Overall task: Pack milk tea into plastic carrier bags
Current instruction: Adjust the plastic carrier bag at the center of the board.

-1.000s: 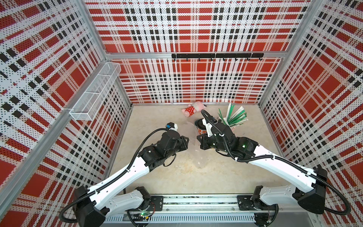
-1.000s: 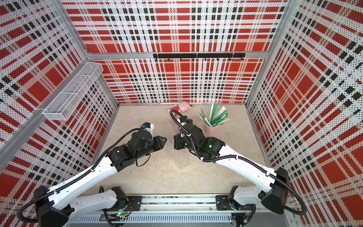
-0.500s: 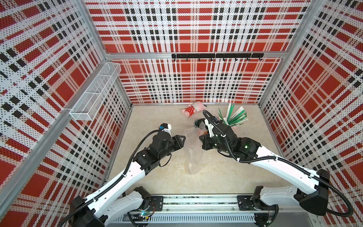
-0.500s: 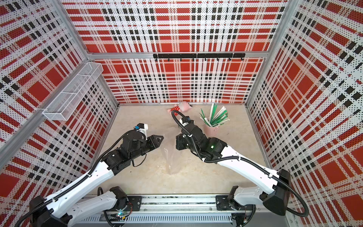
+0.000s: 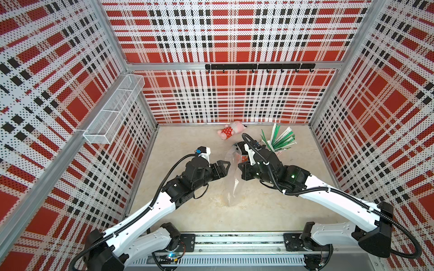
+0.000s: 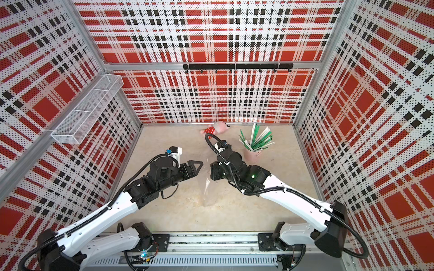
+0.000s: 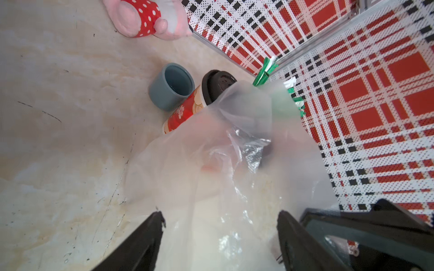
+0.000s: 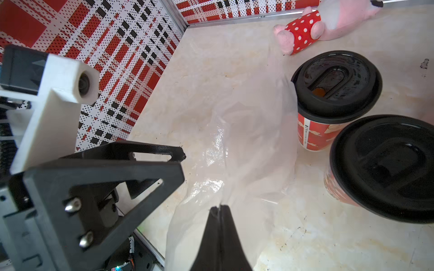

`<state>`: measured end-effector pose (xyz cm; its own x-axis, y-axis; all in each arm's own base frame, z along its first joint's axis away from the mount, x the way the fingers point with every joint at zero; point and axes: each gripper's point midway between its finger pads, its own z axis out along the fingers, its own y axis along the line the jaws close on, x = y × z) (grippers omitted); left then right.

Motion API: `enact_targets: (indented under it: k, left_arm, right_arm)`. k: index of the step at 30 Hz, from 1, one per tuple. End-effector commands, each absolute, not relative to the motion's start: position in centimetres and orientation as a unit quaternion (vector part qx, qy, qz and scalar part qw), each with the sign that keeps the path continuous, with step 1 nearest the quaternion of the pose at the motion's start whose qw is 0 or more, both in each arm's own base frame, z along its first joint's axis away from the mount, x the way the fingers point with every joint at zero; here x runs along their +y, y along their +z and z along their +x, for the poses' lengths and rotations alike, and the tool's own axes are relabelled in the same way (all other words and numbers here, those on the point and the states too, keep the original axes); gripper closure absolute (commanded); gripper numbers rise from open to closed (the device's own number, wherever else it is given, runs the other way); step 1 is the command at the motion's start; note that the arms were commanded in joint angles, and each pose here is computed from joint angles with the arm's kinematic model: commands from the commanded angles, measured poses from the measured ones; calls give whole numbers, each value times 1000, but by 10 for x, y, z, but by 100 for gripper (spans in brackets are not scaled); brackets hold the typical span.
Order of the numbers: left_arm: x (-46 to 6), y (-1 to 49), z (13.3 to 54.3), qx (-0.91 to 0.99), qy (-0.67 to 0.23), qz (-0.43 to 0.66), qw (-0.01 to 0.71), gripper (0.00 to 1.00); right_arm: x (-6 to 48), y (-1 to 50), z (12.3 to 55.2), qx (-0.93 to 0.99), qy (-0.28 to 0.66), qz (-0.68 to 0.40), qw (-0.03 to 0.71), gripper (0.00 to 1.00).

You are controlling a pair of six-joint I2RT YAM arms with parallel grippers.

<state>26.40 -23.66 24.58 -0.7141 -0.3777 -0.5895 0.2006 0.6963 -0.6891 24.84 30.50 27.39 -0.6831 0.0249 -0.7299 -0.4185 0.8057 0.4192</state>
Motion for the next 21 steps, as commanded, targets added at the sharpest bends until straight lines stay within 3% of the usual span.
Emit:
enact_targets:
  k: [1, 15, 21]
  left_arm:
    - [-246, 260, 263, 847, -362, -11, 389, 18]
    - [-261, 235, 283, 879, -296, 18, 373, 19]
    - [-260, 226, 289, 885, -287, 17, 367, 27]
  right_arm:
    - [303, 288, 246, 860, 302, -108, 397, 100]
    - [302, 292, 247, 855, 306, -108, 406, 100]
    - [298, 293, 247, 853, 304, -107, 411, 100]
